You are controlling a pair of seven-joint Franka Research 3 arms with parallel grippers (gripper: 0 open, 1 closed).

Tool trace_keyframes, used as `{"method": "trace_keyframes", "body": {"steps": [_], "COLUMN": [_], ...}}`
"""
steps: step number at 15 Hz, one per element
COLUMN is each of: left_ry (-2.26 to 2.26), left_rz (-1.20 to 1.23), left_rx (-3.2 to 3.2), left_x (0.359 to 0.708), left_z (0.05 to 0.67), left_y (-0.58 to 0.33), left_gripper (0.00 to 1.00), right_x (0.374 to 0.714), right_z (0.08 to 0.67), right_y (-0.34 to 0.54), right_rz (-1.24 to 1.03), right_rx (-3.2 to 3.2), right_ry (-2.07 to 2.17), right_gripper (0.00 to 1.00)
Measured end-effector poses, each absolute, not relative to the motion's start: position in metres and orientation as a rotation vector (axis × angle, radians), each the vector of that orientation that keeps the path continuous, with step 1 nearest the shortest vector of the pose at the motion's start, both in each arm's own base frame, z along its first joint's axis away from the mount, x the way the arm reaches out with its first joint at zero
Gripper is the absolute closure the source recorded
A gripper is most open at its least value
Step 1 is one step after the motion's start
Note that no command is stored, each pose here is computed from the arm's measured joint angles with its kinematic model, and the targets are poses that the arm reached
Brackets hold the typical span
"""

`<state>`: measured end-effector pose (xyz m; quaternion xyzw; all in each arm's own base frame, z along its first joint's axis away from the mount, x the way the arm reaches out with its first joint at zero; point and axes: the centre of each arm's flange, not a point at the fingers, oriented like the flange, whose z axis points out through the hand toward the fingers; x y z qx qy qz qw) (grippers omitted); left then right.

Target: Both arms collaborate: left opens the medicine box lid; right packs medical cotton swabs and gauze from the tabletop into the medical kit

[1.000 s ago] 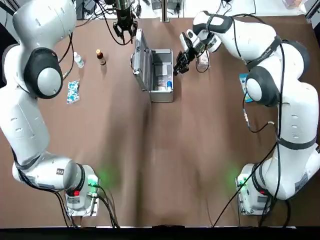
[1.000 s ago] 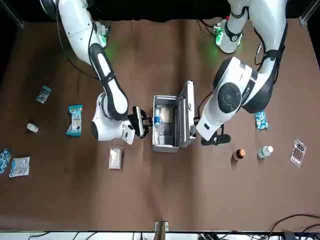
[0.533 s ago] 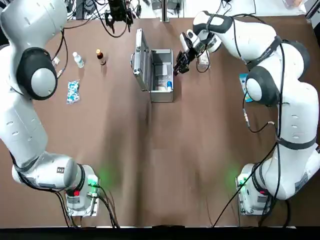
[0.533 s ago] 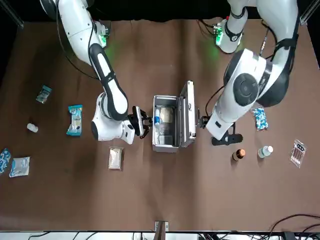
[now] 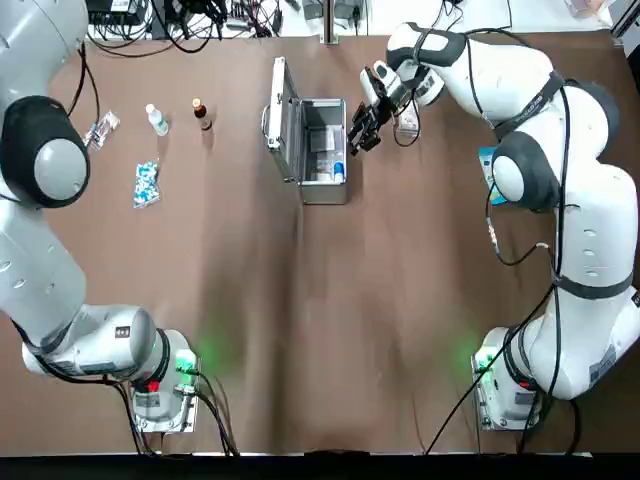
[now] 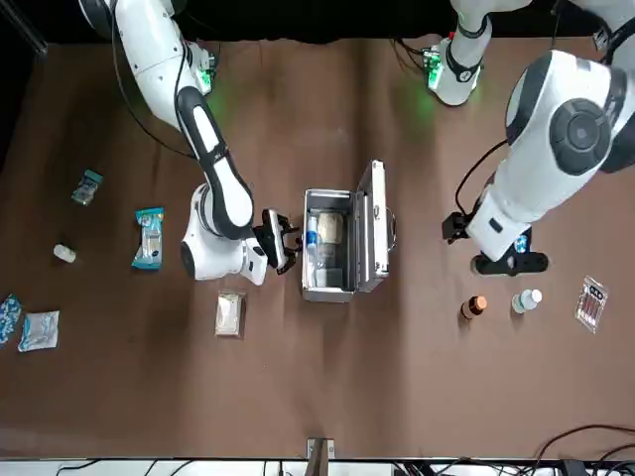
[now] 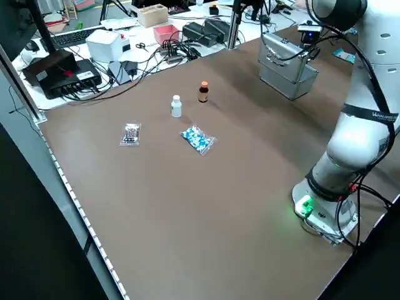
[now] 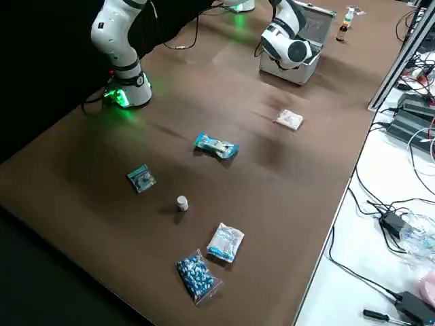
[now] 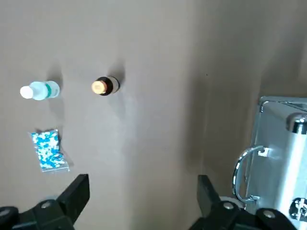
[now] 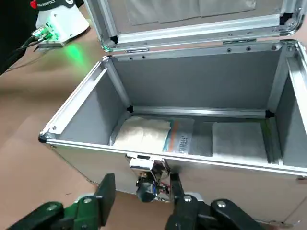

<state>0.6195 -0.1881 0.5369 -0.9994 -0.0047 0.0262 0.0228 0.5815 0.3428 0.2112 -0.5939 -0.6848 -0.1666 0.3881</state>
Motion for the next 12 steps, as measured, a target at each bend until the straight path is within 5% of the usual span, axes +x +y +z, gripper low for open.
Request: {"method": "trace_keyframes", "body": {"steps": [4,12], "left_ry": [-0.068,-0.105], "left_rz": [0.046,-0.072], "left_rx": [-3.094,-3.076], "left_x": [0.621,0.606], "left_z": [0.552,0.610], "left_y": [-0.164,-0.113], "left_gripper": [0.01,0.01], "right_x": [0.582,0.592], "right_z": [0.212,0.215], "right_y": [0.341,0.327], "right_rz": [-0.431,-0.462], "right_rx": [-1.500,-1.504], "right_ry": [-1.747,-1.747], "right_gripper": [0.29,0.15]}}
